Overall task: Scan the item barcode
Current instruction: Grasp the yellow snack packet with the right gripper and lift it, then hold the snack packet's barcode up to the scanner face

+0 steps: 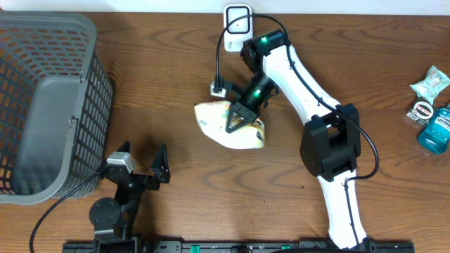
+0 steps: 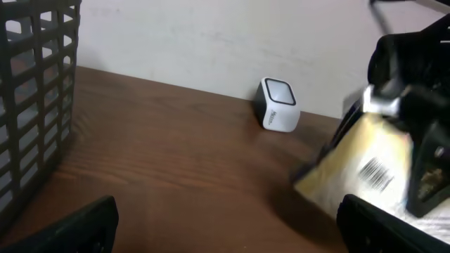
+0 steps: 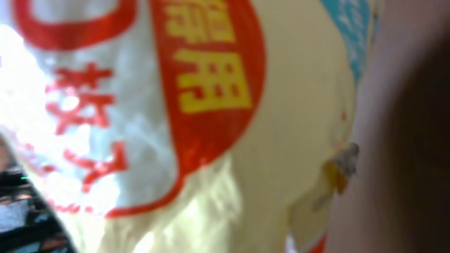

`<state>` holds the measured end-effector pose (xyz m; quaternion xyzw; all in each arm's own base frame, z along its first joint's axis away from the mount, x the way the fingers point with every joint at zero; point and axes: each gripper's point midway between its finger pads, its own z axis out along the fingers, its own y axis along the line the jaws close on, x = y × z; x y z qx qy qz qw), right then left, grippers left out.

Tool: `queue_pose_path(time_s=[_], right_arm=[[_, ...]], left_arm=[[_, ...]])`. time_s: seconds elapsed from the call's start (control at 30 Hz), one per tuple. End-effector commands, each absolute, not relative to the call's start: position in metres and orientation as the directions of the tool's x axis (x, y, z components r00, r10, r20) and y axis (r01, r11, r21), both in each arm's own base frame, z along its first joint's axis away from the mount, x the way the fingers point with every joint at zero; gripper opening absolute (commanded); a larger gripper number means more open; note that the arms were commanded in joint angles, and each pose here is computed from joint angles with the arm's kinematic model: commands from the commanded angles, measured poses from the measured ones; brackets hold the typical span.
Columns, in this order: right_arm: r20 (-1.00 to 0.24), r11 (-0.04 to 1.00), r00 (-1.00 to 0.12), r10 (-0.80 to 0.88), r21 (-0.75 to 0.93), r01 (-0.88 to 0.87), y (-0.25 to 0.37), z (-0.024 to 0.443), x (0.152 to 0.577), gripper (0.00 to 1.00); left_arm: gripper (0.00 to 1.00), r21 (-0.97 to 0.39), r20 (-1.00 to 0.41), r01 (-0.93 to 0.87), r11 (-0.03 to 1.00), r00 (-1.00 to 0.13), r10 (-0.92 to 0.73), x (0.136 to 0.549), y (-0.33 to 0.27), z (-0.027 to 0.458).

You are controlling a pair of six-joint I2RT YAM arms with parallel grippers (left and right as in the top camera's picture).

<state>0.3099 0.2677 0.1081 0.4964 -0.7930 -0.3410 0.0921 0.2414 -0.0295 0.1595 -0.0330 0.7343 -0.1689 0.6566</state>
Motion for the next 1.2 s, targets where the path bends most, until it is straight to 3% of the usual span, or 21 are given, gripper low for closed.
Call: queue_pose_path(time_s=[0.0,0.1,0.2,0.37,0.53,0.67,0.87,1.17], right_arm=[[0.129,0.611,-0.6,-0.79,0.264,-0.747,0.214,0.075,0.344,0.01],[0.16,0.68,-0.673,-0.722,-0.019,-0.733,0.188,0.068,0.381,0.01],[0.127,0.651,-0.694,-0.709,-0.262,-0.712,0.168,0.073,0.421,0.01],[0.022,0.604,-0.714,-0.7,-0.515,-0.608,0.161,0.091,0.472,0.01],[-0.174,0.638,-0.721,-0.671,-0.631,-0.441,0.167,0.112,0.519,0.01],[-0.268,0.628,-0.656,-0.706,-0.665,-0.404,0.179,0.124,0.55,0.01],[-0.326,0.556,-0.587,-0.741,-0.788,-0.265,0.18,0.139,0.594,0.01],[-0.299,0.447,-0.514,-0.804,-0.874,-0.19,0.187,0.121,0.631,0.01]], left_arm=[[0.98,-0.301,-0.945,0.172,0.938,-0.181,-0.271,0.241,-0.032,0.144],[0.98,-0.301,-0.945,0.172,0.938,-0.181,-0.271,0.241,-0.032,0.144],[0.98,-0.301,-0.945,0.172,0.938,-0.181,-0.271,0.241,-0.032,0.144],[0.98,-0.301,-0.945,0.172,0.938,-0.181,-0.271,0.241,-0.032,0.144],[0.98,-0.301,-0.945,0.172,0.938,-0.181,-0.271,0.241,-0.032,0.144],[0.98,-0.301,-0.945,0.172,0.938,-0.181,-0.271,0.241,-0.032,0.144],[0.98,-0.301,-0.945,0.172,0.938,-0.181,-0.271,0.241,-0.032,0.144],[0.98,-0.301,-0.945,0.172,0.938,-0.181,-0.271,0.241,-0.032,0.144]])
